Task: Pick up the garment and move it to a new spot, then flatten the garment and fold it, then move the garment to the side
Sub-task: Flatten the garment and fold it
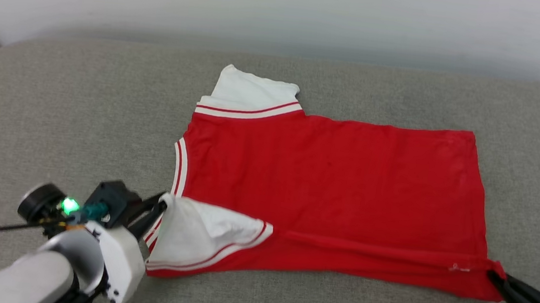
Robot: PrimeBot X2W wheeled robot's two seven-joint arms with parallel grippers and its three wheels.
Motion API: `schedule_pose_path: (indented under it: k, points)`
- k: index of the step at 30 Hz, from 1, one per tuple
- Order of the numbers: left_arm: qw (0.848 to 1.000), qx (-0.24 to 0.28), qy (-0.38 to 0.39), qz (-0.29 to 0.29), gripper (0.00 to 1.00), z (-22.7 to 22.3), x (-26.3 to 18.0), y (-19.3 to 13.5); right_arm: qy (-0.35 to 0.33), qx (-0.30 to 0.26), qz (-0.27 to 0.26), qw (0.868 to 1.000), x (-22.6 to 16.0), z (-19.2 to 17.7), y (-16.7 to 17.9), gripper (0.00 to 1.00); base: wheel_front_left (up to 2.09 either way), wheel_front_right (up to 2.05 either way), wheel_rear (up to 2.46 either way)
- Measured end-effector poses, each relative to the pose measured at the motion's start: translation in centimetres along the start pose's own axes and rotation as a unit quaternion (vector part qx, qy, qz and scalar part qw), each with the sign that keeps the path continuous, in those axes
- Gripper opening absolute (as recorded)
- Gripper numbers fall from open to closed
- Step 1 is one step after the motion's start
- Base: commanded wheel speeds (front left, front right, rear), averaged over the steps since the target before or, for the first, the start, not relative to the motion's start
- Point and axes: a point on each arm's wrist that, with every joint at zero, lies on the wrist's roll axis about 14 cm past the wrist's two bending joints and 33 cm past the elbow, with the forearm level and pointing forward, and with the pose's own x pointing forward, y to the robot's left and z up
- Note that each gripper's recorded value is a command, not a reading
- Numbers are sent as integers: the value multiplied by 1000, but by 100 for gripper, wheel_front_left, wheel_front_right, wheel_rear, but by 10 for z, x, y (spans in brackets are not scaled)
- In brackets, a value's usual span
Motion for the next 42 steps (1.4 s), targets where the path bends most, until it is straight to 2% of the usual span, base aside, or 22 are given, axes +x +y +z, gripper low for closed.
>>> schedule_pose_path:
  k: [7,10,16,22,28,29,30,31,38,42]
  points:
    - [1000,20,-1,-10,0,15,42,21,10,0,0,1000,20,7,-7,0,0,0,0]
    - [999,33,20,-14,0,6,58,30,26,2,0,1000,32,3,-11,0,0,0,0]
    - [998,28,55,-29,0,-16,83,34,58,0,2,998,52,-6,-17,0,0,0,0]
    - [993,22,104,-46,0,-53,100,31,111,3,5,994,73,-33,-19,0,0,0,0]
    - [993,12,106,-44,0,-60,103,32,112,5,9,994,80,-36,-18,0,0,0,0]
    - [994,4,106,-40,33,-60,103,33,108,7,9,994,79,-35,-18,13,0,0,0]
    - [994,1,104,-37,100,-59,102,34,103,8,8,995,79,-33,-17,45,0,0,0]
    - [995,3,99,-33,100,-57,100,36,97,7,7,995,78,-31,-18,100,0,0,0]
    - [998,12,59,-6,100,-20,83,50,19,-10,-2,1000,61,5,-16,100,0,0,0]
    - [997,28,78,5,100,0,67,63,-3,-12,-2,1000,49,14,-12,100,0,0,0]
